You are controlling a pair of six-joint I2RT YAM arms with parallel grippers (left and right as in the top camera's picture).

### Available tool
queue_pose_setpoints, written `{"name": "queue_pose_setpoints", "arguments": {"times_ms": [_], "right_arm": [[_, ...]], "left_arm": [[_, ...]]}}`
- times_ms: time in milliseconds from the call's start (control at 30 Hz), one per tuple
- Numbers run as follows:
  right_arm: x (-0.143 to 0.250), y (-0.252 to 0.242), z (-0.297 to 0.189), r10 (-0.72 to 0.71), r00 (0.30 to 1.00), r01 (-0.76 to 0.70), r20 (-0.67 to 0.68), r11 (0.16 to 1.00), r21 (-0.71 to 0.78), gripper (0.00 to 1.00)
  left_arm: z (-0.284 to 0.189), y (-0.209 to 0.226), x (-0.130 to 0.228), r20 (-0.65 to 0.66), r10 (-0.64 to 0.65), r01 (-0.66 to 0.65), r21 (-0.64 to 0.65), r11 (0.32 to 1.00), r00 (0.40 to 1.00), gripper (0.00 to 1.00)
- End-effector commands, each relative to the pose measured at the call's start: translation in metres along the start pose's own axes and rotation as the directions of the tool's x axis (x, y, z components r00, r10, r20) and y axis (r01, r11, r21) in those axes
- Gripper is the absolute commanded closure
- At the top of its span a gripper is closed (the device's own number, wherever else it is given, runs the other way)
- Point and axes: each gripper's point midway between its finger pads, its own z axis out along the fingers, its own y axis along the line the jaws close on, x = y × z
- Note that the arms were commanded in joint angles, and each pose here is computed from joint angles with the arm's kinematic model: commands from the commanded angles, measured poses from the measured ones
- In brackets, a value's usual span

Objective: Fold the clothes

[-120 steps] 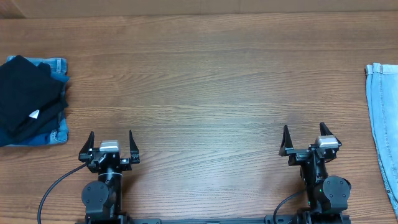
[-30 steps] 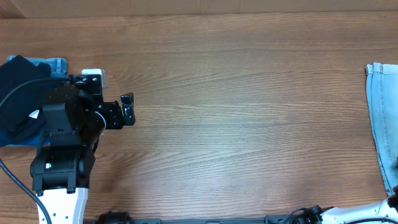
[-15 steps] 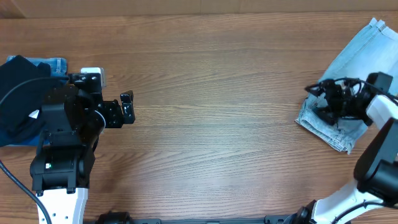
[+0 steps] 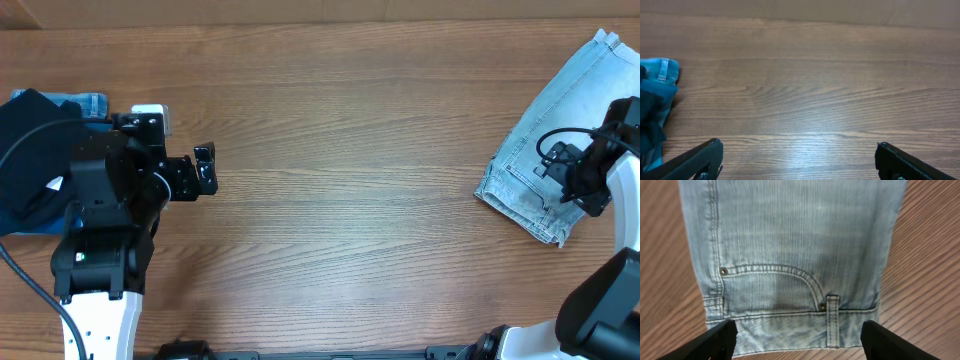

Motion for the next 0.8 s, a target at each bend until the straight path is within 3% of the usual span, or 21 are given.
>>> {"name": "queue_pose_setpoints", "arguments": {"times_ms": [0, 100, 167, 367, 400, 433, 500, 567, 667, 767], "right_arm": [[0.006, 0.032, 0.002, -0.139, 0.99, 0.139, 0.004, 0.99, -0.04, 0.13], [0.022, 0.085, 0.001, -0.385, 0.922, 0.388, 0.044, 0.92, -0.063, 0.06], [0.032, 0.095, 0.012, -0.444, 0.896, 0.444, 0.013, 0.896, -0.013, 0.05], [0.039, 0.073, 0.057, -0.408, 0.906, 0.421, -0.11, 0.894, 0.153, 0.07], [0.04, 0.069, 0.061, -0.4, 0.909, 0.416, -0.122, 0.891, 0.179, 0.14], [0.041, 0.069, 0.061, -0.392, 0.911, 0.409, -0.125, 0.895, 0.179, 0.28], [0.042, 0.07, 0.062, -0.378, 0.917, 0.396, -0.126, 0.903, 0.167, 0.85], [0.045, 0.072, 0.062, -0.379, 0.915, 0.397, -0.137, 0.904, 0.155, 0.96], [0.059, 0.088, 0.062, -0.378, 0.91, 0.39, -0.17, 0.92, 0.041, 0.96], [0.072, 0.162, 0.037, -0.467, 0.877, 0.442, -0.113, 0.877, -0.191, 0.96]], "left_arm": [[0.005, -0.001, -0.006, -0.004, -0.006, 0.006, 0.006, 1.0, 1.0, 0.0], [0.008, 0.0, -0.006, -0.007, -0.007, 0.007, 0.006, 1.0, 1.0, 0.0], [0.008, 0.0, -0.007, -0.007, -0.007, 0.007, 0.006, 1.0, 1.0, 0.0], [0.008, 0.0, -0.006, -0.007, -0.007, 0.007, 0.006, 1.0, 1.0, 0.0], [0.008, 0.0, -0.006, -0.007, -0.007, 0.007, 0.006, 1.0, 1.0, 0.0], [0.008, 0.0, -0.007, -0.007, -0.007, 0.007, 0.005, 1.0, 1.0, 0.0], [0.008, 0.0, -0.007, -0.005, -0.007, 0.007, 0.005, 1.0, 1.0, 0.0], [0.008, 0.0, -0.007, -0.006, -0.006, 0.006, 0.005, 1.0, 1.0, 0.0], [0.008, 0.0, -0.007, -0.004, -0.006, 0.006, 0.006, 1.0, 1.0, 0.0], [0.008, 0.0, -0.007, -0.003, -0.006, 0.006, 0.006, 1.0, 1.0, 0.0]]}}
